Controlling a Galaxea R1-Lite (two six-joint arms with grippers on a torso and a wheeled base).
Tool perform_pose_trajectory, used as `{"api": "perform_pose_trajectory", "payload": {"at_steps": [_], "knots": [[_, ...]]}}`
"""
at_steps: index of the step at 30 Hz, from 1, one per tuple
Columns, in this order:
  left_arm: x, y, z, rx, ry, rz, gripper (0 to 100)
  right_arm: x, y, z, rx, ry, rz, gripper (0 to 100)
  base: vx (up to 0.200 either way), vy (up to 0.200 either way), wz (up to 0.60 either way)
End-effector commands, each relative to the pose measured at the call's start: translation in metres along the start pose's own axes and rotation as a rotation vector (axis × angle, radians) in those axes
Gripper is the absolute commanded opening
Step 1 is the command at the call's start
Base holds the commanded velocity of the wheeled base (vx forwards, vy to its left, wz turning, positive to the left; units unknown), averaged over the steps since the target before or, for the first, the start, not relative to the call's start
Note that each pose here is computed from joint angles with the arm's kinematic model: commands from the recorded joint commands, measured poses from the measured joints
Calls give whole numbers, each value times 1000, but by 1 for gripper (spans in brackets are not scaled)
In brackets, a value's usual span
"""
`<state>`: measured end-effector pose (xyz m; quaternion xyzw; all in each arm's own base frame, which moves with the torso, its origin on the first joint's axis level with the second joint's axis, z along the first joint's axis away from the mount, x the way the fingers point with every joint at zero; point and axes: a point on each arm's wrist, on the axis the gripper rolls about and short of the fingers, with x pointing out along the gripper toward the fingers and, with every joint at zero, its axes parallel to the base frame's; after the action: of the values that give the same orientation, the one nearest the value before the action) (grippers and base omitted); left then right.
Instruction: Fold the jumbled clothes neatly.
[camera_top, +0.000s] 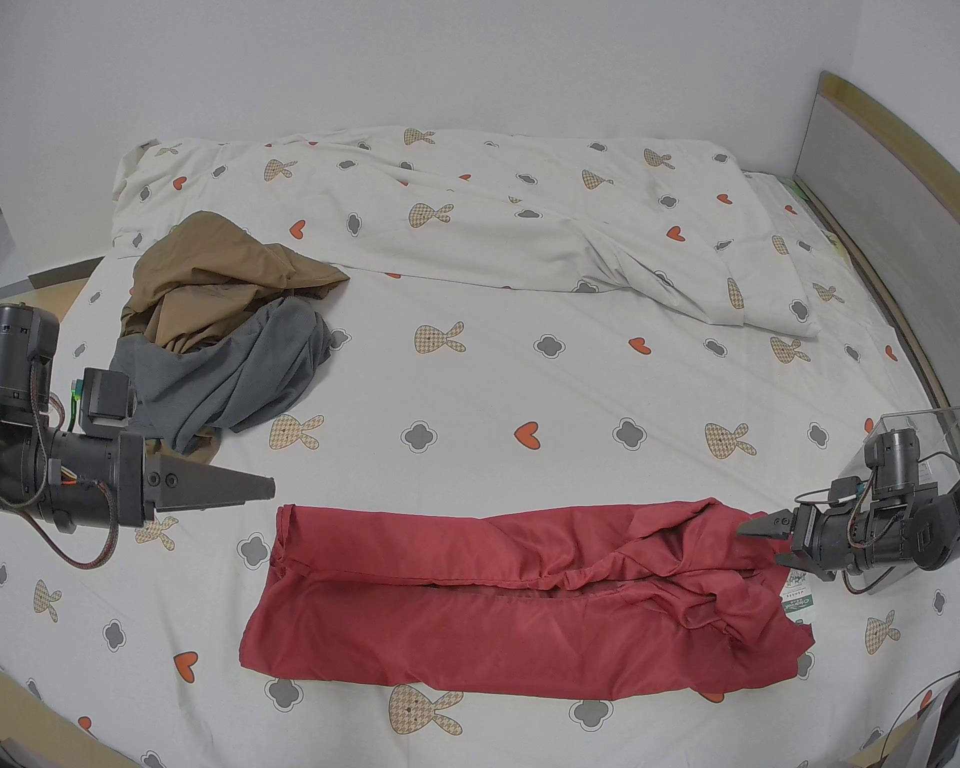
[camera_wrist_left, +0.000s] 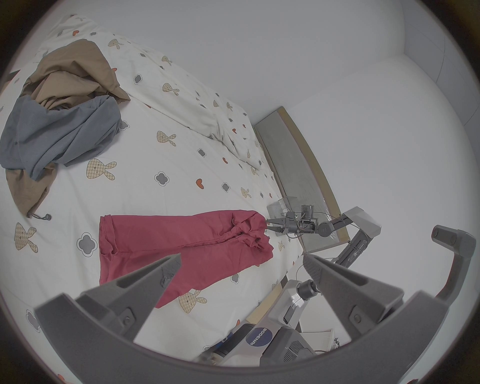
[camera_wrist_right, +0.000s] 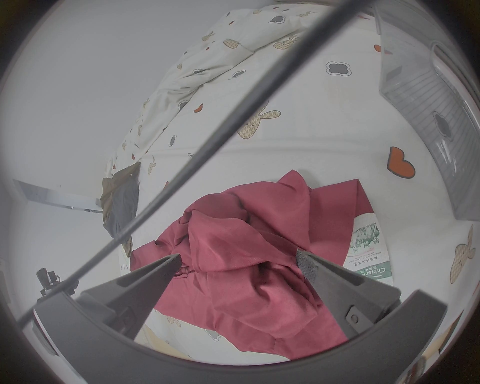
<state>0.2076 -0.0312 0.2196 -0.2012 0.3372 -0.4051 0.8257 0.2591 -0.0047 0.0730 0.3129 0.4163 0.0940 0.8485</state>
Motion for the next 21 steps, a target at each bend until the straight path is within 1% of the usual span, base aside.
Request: {"api": "perform_pose_trajectory", "payload": {"at_steps": [1, 4, 7, 9, 10, 13, 18, 19, 21], "knots": [[1, 1, -1, -3, 3, 0, 100, -7, 3, 1, 3, -23, 9, 100, 0, 0, 0], [2, 3, -2, -11, 9, -1, 100, -11, 10, 4, 21, -42, 32, 100, 0, 0, 0], [2, 3, -2, -11, 11, -2, 100, -7, 12, 6, 14, -40, 36, 100, 0, 0, 0], [2, 2, -2, -9, 9, 0, 100, -4, 16, 5, 5, -28, 43, 100, 0, 0, 0], [2, 2, -2, -10, 10, 0, 100, 4, 18, 3, -7, -3, 46, 100, 0, 0, 0], [2, 2, -2, -9, 9, 0, 100, 19, 18, 2, -13, 32, 35, 100, 0, 0, 0], [2, 3, -3, -12, 12, -1, 100, 24, 14, 2, -9, 45, 24, 100, 0, 0, 0], [2, 3, -3, -12, 12, -1, 100, 24, 14, 2, -7, 45, 22, 0, 0, 0, 0], [2, 3, -2, -11, 11, -2, 100, 23, 13, 3, -5, 41, 20, 0, 0, 0, 0]]}}
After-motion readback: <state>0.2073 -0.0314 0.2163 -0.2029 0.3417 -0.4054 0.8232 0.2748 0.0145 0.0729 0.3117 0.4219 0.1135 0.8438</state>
